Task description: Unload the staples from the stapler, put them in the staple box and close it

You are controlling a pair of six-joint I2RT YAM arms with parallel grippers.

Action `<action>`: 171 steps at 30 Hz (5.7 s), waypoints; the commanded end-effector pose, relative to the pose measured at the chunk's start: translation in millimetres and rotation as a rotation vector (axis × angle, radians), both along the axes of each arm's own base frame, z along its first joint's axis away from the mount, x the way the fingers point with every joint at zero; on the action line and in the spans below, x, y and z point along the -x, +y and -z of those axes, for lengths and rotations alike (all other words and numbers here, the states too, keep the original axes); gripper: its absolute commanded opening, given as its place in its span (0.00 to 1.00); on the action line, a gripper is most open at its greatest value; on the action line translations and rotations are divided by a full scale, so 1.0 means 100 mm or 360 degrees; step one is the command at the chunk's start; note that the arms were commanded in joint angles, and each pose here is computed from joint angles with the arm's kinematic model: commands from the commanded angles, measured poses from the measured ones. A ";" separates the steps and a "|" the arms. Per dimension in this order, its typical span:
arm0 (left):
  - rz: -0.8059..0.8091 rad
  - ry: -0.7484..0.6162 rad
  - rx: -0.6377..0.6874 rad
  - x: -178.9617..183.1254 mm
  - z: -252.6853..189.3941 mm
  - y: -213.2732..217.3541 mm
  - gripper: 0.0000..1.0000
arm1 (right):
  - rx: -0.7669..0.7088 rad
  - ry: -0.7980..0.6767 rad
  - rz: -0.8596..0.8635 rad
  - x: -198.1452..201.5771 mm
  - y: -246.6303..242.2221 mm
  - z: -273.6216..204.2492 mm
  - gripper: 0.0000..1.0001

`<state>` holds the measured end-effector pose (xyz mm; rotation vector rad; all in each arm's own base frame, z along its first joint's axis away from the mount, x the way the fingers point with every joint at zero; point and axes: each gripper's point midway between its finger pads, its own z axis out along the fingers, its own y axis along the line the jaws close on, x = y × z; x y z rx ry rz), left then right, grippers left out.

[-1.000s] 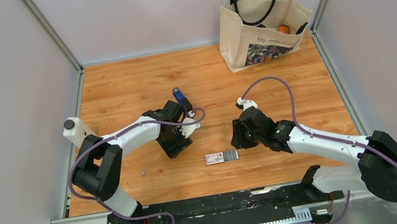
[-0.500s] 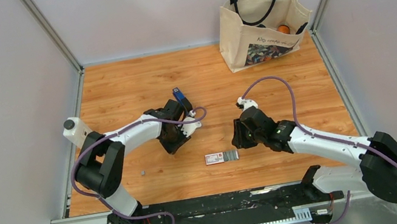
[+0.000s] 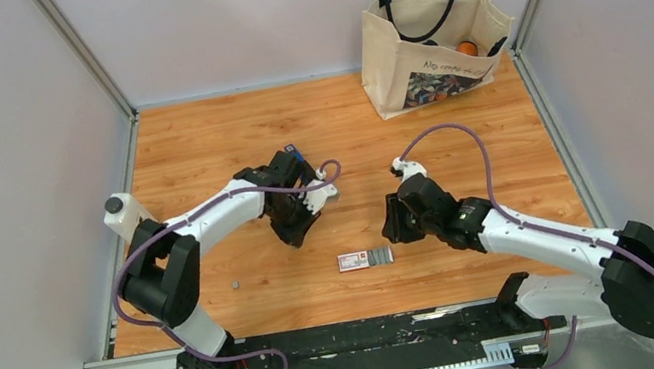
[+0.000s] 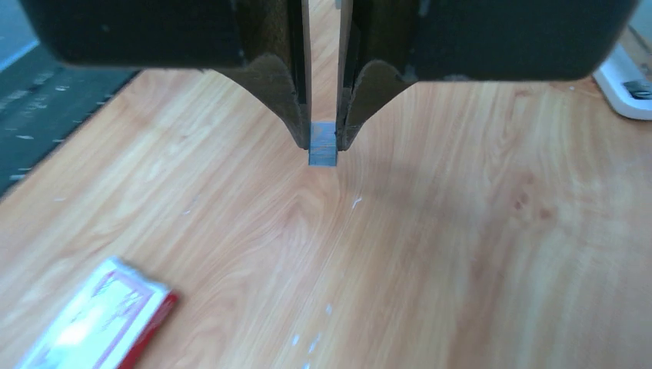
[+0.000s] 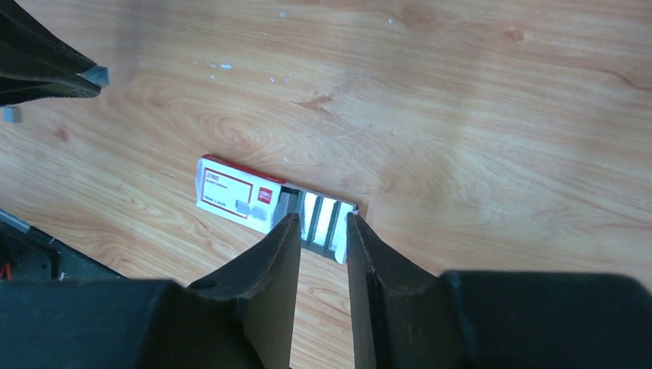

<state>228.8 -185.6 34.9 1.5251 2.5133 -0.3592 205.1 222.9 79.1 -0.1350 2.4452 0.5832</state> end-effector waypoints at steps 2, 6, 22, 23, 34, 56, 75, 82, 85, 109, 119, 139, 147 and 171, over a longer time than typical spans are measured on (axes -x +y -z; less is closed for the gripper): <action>-0.0096 0.0008 0.0615 -0.12 -1.11 -0.59 0.03 | -0.0207 -0.0260 -0.0027 -0.19 0.16 -0.71 0.34; -0.0126 0.0119 0.1207 -0.14 -2.09 -0.97 0.03 | -0.0428 -0.0403 -0.0101 -0.22 0.34 -1.26 0.36; -0.0398 0.0687 0.2145 -0.17 -3.09 -1.23 0.03 | -0.1119 -0.0732 -0.0380 -0.05 0.75 -2.70 0.37; -0.0399 0.0691 0.2147 -0.16 -3.10 -1.22 0.02 | -0.1135 -0.0735 -0.0388 -0.05 0.77 -2.74 0.37; -0.0358 0.0798 0.2229 -0.09 -3.20 -1.20 0.00 | -0.1158 -0.0743 -0.0361 -0.08 0.76 -2.76 0.37; -0.0345 0.0811 0.2238 -0.05 -3.18 -1.18 0.00 | -0.1350 -0.0779 -0.0373 -0.19 0.76 -2.99 0.32; -0.0342 0.0779 0.2228 -0.04 -3.18 -1.17 0.00 | -0.1368 -0.0694 -0.0378 -0.19 0.80 -2.80 0.33; -0.0345 0.0771 0.2224 -0.04 -3.16 -1.17 0.00 | -0.1367 -0.0689 -0.0368 -0.20 0.80 -2.78 0.22; -0.0347 0.0765 0.2219 -0.03 -3.15 -1.17 0.02 | -0.1366 -0.0692 -0.0359 -0.20 0.78 -2.78 0.15; -0.0342 0.0782 0.2238 -0.01 -3.20 -1.16 0.21 | -0.1335 -0.0701 -0.0298 -0.20 0.70 -2.71 0.00; -0.0363 0.0757 0.2212 0.00 -3.17 -1.15 0.54 | -0.1317 -0.0698 -0.0297 -0.18 0.68 -2.70 0.00; -0.0388 0.0009 0.0997 -0.39 -1.43 -0.48 0.80 | -0.0479 -0.0013 0.0014 0.22 0.21 -0.89 0.00; -0.0220 -0.0021 0.0715 -0.18 -0.86 -0.41 0.82 | -0.0170 0.0189 0.0151 0.41 0.15 -0.33 0.00; 0.0027 -0.0098 0.0219 0.17 -0.18 -0.23 0.84 | -0.0134 -0.0090 0.0216 -0.10 0.06 -0.62 0.24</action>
